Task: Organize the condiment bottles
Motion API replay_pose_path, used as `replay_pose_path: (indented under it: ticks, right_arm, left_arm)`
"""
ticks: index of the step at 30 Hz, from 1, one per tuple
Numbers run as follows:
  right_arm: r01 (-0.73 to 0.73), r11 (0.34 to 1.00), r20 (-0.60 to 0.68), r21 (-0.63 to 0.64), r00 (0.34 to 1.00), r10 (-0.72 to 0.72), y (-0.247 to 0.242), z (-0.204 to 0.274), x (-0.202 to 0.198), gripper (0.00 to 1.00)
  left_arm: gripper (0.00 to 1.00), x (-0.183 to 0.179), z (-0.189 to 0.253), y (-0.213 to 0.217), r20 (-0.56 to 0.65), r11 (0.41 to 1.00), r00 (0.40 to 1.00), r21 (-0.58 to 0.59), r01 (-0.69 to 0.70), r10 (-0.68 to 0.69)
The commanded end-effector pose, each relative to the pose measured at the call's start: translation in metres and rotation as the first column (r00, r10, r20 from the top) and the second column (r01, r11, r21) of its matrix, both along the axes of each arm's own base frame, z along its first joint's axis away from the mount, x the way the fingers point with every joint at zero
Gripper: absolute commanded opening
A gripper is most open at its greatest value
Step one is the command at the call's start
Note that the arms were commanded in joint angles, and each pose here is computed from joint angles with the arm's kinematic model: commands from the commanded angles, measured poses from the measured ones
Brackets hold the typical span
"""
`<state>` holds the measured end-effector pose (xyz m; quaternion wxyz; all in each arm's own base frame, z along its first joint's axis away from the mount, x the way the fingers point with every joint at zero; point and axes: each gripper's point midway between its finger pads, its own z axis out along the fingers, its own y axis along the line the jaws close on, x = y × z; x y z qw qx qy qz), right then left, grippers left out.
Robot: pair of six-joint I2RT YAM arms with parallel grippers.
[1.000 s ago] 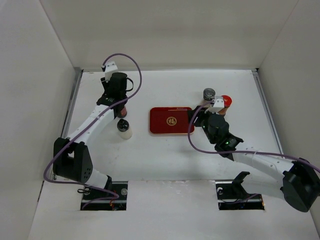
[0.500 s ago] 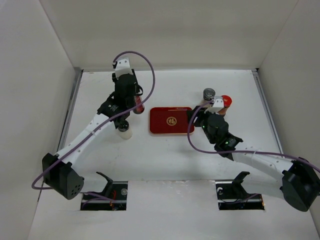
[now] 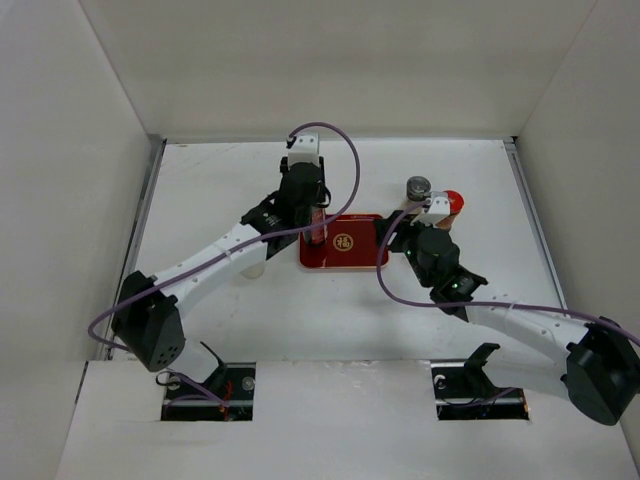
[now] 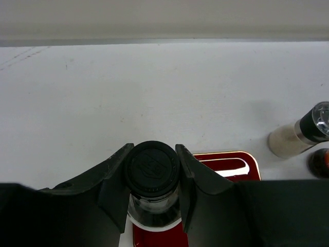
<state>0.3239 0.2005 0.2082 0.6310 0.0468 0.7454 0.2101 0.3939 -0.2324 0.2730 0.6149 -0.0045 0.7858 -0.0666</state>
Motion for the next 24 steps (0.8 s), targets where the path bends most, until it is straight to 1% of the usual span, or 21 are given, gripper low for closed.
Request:
replay_pose_path:
  ticks: [1,8,12,14,15,17,20,24]
  right_arm:
    - [0.002,0.999,0.059,0.053,0.998,-0.005,0.001,0.023,0.004,0.65]
    - [-0.007,0.998,0.058,0.054,0.998,0.004,0.005,0.022,0.004,0.65]
    - [-0.003,0.999,0.060,0.048,0.998,0.000,0.005,0.022,0.005,0.66]
    - [-0.003,0.999,0.057,0.046,0.998,0.000,0.004,0.022,0.005,0.66]
    - [-0.003,0.999,0.059,0.047,0.998,0.000,0.004,0.022,0.004,0.68]
    - [0.002,0.999,0.064,0.054,0.998,-0.005,0.002,0.024,0.004,0.72]
    - [0.016,0.999,0.055,0.051,0.998,-0.019,-0.002,0.020,0.007,0.78]
    - [0.047,0.998,0.047,0.034,0.998,-0.048,-0.009,0.018,0.013,0.83]
  left_arm:
    - [0.12,0.014,0.074,-0.006,0.195,0.986,0.981,-0.164,0.006,0.026]
    - [0.13,0.028,0.045,-0.013,0.174,0.994,0.985,-0.108,0.000,0.019]
    - [0.16,0.030,0.028,-0.013,0.160,0.996,0.987,-0.091,-0.012,0.026]
    - [0.20,0.025,0.021,-0.015,0.153,0.996,0.988,-0.083,-0.008,0.021]
    - [0.25,0.024,0.018,-0.014,0.153,0.996,0.988,-0.083,-0.011,0.023]
    - [0.33,0.022,0.014,-0.010,0.153,0.996,0.988,-0.083,-0.018,0.031]
    - [0.40,0.019,0.010,-0.007,0.148,0.997,0.988,-0.077,-0.023,0.035]
    - [0.61,0.014,0.010,-0.006,0.150,0.997,0.988,-0.076,-0.022,0.033]
